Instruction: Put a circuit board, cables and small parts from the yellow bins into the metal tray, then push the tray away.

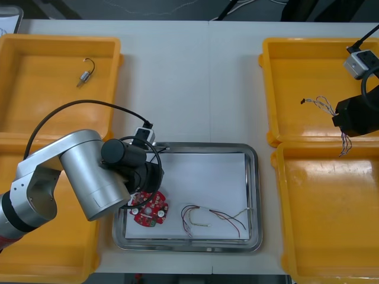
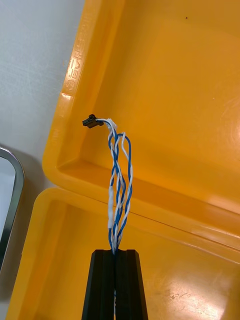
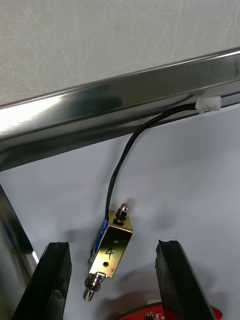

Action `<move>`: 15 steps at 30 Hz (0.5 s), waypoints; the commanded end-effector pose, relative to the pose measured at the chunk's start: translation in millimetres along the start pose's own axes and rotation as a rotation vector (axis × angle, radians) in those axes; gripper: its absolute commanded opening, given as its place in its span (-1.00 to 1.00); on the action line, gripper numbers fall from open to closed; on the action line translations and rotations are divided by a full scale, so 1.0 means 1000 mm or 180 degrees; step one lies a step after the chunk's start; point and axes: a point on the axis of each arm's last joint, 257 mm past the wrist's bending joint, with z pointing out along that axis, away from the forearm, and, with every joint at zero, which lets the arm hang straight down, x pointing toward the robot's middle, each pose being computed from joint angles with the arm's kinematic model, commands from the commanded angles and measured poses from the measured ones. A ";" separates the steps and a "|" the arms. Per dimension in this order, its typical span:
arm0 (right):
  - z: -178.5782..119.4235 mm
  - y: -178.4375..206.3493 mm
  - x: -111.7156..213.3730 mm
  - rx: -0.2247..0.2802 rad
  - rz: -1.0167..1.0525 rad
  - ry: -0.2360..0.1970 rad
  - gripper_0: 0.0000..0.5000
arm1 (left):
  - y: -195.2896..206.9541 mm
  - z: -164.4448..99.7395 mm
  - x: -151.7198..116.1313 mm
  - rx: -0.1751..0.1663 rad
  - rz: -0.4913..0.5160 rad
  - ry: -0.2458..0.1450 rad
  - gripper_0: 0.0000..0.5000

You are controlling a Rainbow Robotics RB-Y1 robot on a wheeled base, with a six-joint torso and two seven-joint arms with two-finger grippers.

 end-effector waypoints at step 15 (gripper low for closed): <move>-0.005 0.015 -0.013 0.0112 -0.0288 -0.0047 -1.00 | -0.002 -0.064 -0.039 0.0205 -0.0495 -0.0016 1.00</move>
